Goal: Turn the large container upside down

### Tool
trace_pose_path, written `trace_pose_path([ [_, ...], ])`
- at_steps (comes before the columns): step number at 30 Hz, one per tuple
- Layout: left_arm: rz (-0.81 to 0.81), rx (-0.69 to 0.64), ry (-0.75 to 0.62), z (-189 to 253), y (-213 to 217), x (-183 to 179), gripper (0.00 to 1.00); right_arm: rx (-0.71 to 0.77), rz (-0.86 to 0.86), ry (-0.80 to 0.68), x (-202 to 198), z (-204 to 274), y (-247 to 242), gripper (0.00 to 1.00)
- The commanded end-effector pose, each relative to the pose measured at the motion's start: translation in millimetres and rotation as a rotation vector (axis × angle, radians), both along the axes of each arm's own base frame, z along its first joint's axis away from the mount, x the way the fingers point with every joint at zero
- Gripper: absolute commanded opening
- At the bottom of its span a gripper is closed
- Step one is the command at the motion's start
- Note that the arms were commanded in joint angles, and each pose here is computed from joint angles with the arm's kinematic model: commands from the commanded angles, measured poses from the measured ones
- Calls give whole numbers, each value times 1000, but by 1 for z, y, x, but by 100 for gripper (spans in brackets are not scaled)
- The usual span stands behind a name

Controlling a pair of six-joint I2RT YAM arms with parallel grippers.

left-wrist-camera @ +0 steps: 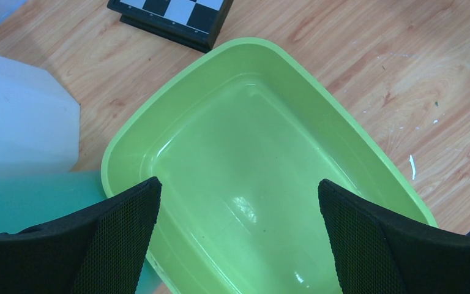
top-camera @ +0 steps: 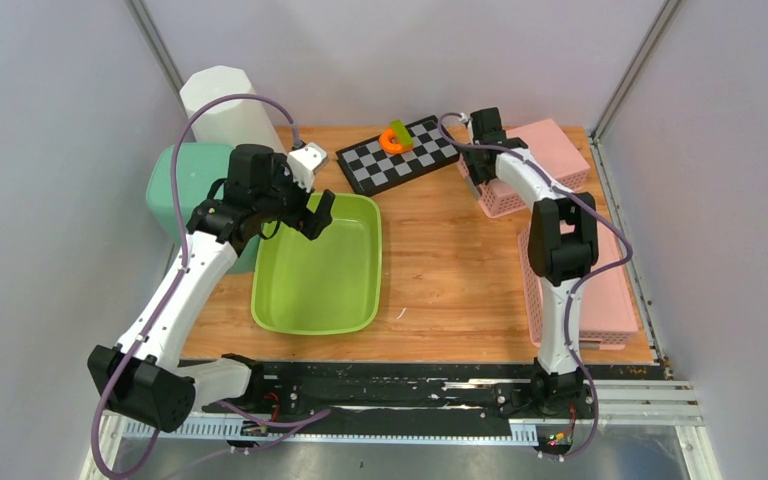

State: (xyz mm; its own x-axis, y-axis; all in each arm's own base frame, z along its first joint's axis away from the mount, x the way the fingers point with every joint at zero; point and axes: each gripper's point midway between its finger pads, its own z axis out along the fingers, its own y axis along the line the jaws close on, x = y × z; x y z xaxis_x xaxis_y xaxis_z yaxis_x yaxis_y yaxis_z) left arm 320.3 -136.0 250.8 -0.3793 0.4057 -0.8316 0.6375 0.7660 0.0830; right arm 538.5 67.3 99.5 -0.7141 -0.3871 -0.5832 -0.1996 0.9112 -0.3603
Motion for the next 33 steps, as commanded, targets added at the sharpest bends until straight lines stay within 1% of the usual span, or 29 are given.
trace_pose_path([
  [1, -5, -22, -5, 7, -3, 2, 100, -2, -112, 113, -8, -42, -27, 63],
  [10, -3, -16, 0, 5, -2, 3, 100, 9, -192, 76, 11, -44, -36, 62],
  [19, 0, -9, 8, 5, -1, 4, 100, 49, -241, 67, 27, -42, -31, 60],
  [25, 5, 8, 14, 5, 1, 5, 100, 134, -271, 46, 39, -36, -18, 60],
  [33, 8, 10, 19, 9, 0, 8, 100, 189, -317, 6, 46, -25, -14, 61],
])
